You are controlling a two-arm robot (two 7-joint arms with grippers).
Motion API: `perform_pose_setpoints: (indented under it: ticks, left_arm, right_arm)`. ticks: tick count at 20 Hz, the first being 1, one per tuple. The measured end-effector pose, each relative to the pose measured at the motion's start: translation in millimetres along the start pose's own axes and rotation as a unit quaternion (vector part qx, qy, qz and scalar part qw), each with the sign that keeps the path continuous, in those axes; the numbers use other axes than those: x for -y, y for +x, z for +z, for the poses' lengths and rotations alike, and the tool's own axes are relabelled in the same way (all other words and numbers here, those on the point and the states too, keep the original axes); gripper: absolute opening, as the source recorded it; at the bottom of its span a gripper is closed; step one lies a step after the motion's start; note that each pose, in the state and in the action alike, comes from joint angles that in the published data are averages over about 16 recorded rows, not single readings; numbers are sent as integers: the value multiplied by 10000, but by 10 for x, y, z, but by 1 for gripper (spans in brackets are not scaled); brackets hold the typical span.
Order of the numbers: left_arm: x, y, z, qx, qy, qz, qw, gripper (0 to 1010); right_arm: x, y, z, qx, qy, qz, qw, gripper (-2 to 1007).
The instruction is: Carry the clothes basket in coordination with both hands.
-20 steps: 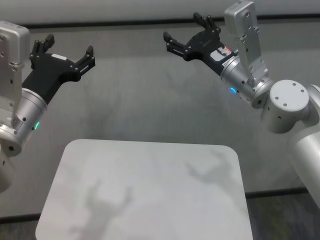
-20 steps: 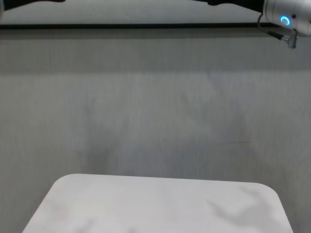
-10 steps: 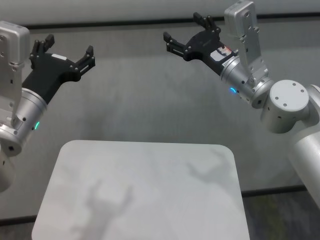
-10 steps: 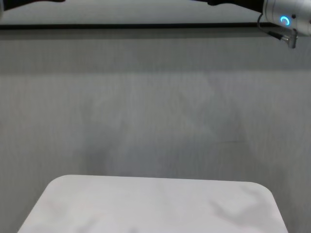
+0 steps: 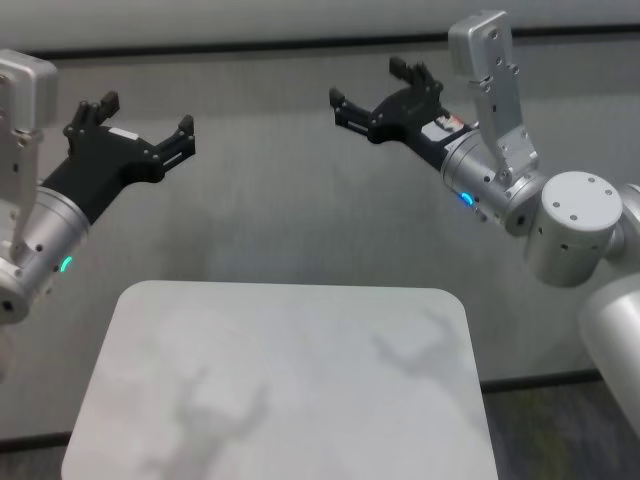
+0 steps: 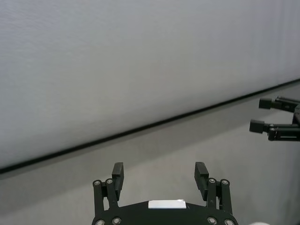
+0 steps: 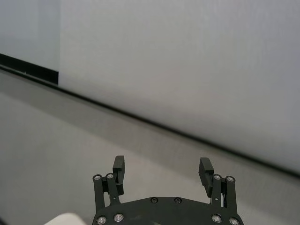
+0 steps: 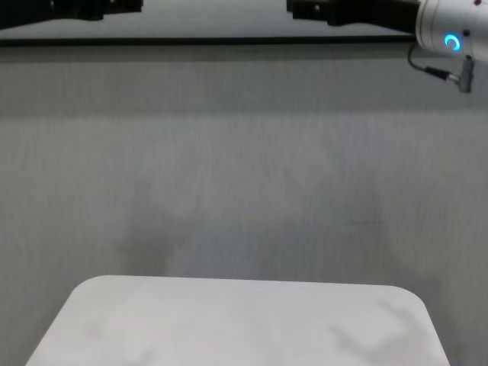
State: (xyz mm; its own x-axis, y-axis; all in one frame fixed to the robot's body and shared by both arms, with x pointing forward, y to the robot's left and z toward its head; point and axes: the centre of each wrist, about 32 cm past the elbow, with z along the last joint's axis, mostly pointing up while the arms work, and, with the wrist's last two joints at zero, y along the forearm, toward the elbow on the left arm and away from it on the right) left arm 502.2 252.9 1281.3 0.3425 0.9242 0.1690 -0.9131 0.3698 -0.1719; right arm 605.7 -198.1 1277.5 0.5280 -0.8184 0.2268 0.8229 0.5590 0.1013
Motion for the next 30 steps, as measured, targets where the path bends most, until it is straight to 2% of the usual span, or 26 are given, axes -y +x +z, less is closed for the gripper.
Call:
perform_pose_setpoints:
  ticks: [6, 13, 21, 30]
  left_arm:
    - [-79, 39, 46, -138, 263, -362, 9989, 1002]
    - [-143, 63, 90, -215, 478, -701, 9962, 1002]
    - [-182, 66, 121, -175, 596, -850, 9944, 1002]
    - [-199, 56, 142, -75, 631, -896, 9939, 1002]
  right_arm:
    - [146, -145, 44, -407, -312, 66, 9987, 1001]
    - [274, -266, 93, -681, -449, 195, 9965, 1001]
    - [341, -327, 123, -736, -468, 258, 9958, 1001]
    - [353, -343, 135, -689, -470, 258, 9962, 1001]
